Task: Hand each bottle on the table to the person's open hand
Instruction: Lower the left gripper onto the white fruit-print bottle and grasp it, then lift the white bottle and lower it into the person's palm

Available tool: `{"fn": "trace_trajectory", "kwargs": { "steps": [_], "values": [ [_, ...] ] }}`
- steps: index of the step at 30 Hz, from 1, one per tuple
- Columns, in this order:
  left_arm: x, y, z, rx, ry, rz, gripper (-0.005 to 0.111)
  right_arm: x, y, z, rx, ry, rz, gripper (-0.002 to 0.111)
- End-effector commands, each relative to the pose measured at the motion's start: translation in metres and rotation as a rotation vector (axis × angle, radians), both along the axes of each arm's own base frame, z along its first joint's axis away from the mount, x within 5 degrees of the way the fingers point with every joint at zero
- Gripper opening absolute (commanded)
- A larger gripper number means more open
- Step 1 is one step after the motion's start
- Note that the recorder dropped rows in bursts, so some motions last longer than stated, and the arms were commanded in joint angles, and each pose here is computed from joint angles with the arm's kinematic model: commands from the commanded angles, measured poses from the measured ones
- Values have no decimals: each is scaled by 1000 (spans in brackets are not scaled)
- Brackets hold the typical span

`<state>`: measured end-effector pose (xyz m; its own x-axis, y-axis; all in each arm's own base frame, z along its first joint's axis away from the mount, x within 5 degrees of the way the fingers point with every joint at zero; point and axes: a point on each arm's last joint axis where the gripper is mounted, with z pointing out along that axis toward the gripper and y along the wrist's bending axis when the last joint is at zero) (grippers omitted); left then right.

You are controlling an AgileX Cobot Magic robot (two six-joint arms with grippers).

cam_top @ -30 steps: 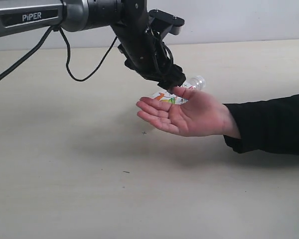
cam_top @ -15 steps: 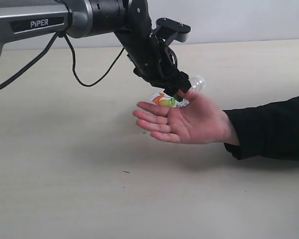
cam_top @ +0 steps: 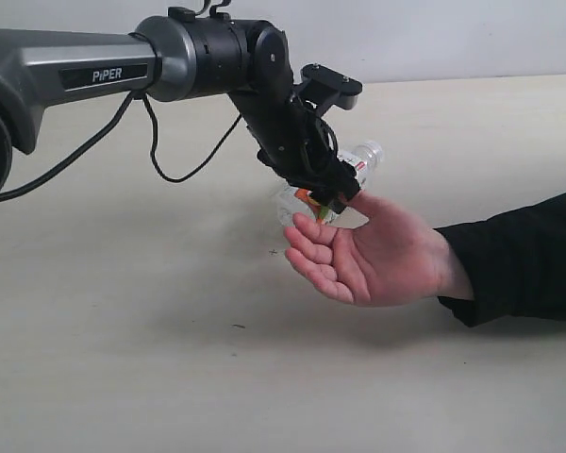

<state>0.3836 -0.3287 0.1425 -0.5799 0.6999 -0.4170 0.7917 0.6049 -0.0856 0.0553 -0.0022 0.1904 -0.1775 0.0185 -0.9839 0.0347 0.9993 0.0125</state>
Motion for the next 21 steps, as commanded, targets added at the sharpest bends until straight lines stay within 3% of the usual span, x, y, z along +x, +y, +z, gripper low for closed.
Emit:
{"fn": "trace_trajectory", "kwargs": {
  "steps": [1,7,11,21],
  "values": [
    [0,-2,0,-8,-4,-1,58,0,0,0,0,-10,-5,0],
    [1,-1,2,-12,-7,3,0,0,0,0,0,-10,-5,0],
    [1,1,20,-27,-39,21,0,0,0,0,0,-10,-5,0],
    [-9,14,98,-78,-143,63,0,0,0,0,0,-10,-5,0]
  ]
}}
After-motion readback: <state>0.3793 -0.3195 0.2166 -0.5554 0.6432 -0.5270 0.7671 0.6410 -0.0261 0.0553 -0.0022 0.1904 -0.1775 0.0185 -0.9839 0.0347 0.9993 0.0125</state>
